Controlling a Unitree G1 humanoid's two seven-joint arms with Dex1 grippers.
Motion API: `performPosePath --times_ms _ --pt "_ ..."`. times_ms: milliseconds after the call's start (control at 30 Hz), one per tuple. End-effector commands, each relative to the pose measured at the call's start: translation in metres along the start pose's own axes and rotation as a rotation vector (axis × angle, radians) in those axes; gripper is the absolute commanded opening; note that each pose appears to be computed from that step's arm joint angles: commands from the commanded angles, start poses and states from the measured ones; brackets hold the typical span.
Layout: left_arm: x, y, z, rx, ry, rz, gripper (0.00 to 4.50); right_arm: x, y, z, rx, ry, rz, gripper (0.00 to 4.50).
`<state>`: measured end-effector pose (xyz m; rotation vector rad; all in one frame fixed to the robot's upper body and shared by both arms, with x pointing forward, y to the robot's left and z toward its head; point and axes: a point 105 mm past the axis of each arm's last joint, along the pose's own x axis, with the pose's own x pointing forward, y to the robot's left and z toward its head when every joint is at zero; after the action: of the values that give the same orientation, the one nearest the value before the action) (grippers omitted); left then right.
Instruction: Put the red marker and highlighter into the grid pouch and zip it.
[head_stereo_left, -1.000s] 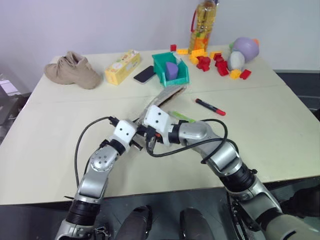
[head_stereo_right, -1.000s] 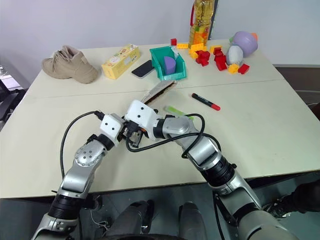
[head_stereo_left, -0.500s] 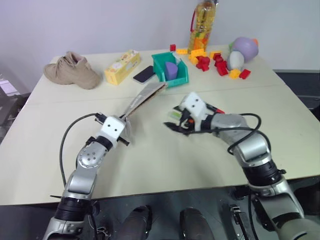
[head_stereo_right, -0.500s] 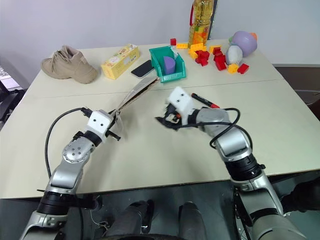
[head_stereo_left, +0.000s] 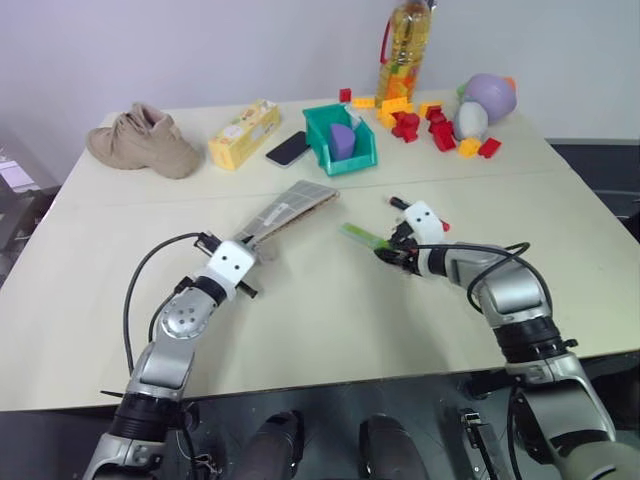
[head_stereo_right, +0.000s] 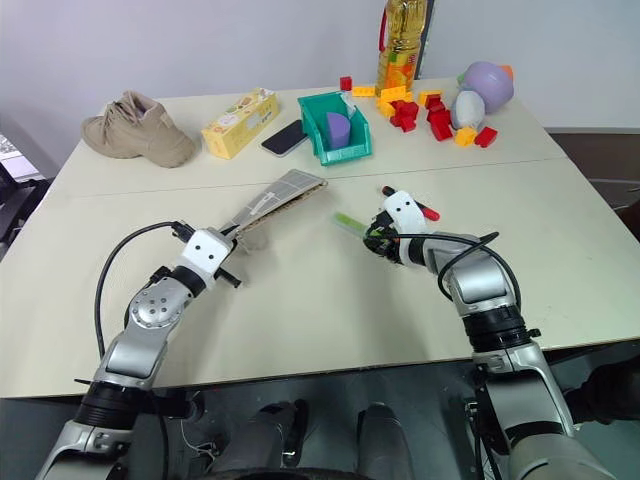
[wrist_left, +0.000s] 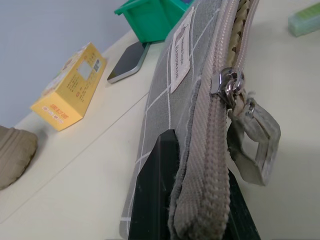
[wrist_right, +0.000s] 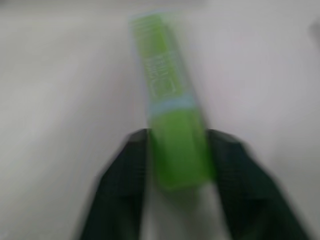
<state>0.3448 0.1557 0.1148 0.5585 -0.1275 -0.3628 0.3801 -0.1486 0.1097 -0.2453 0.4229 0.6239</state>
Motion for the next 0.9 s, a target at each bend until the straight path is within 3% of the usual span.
performPosePath --times_ms 33,233,900 --pt "0.003 0.005 0.01 0.011 -0.035 0.023 0.0 -0.01 -0.001 0.025 -0.096 -0.09 -0.023 0.84" --pt "0.006 0.009 0.012 -0.01 -0.046 0.037 0.0 -0.045 0.03 0.063 -0.262 -0.204 0.118 0.84" --pt "0.01 -0.004 0.021 -0.013 -0.09 -0.017 0.0 -0.042 0.038 0.068 -0.234 -0.197 0.125 0.84"
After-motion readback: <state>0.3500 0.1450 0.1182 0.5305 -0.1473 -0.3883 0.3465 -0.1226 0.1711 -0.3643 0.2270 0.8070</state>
